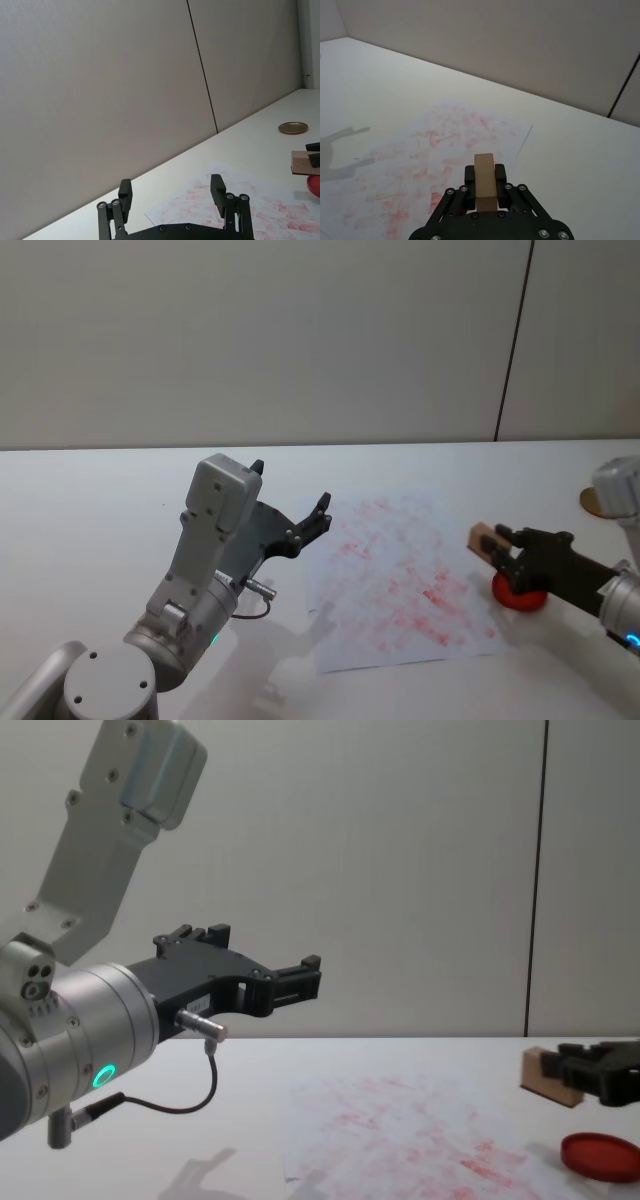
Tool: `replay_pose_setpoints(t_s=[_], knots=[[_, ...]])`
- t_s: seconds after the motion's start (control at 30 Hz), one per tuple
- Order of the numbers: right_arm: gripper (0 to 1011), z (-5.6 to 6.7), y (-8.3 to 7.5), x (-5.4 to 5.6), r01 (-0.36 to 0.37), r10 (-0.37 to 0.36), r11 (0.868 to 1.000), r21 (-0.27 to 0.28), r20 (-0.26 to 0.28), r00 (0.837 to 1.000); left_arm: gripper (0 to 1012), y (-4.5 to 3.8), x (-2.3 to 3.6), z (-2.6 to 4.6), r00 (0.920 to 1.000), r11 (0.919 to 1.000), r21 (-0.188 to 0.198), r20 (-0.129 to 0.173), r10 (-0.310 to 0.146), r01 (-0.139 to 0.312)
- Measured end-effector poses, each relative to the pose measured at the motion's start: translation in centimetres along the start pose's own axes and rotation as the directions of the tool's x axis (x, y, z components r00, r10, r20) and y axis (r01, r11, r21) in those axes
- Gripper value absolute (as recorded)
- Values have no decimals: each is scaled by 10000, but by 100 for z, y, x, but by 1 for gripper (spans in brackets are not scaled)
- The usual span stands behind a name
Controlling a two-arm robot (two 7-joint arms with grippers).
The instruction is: Use the one hand to pick up the stamp and affix it onto the A4 paper.
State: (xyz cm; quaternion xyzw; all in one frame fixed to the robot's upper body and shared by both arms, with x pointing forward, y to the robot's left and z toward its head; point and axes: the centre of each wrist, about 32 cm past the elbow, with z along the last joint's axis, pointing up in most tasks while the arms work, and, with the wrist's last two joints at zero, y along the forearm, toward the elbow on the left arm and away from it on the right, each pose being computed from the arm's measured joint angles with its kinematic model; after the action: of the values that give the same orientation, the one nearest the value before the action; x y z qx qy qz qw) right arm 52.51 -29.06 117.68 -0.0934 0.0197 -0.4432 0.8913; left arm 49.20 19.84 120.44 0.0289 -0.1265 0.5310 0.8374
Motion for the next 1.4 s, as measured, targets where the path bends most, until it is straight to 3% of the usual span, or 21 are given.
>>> replay_pose_setpoints(t_s=[0.4, 1.2, 1.33, 1.4], knots=[[216, -91, -104, 142, 459, -462, 9974, -560, -32, 9989, 993, 0, 0, 0, 10000, 10000, 1, 0, 1, -1], [218, -214, -187, 174, 613, -649, 9916, -1138, -280, 9975, 993, 0, 0, 0, 10000, 10000, 0, 0, 0, 0], [304, -230, -178, 166, 612, -656, 9909, -1199, -330, 9973, 993, 0, 0, 0, 10000, 10000, 1, 0, 0, 0], [407, -236, -171, 159, 618, -667, 9905, -1227, -362, 9971, 993, 0, 0, 0, 10000, 10000, 0, 0, 0, 0]])
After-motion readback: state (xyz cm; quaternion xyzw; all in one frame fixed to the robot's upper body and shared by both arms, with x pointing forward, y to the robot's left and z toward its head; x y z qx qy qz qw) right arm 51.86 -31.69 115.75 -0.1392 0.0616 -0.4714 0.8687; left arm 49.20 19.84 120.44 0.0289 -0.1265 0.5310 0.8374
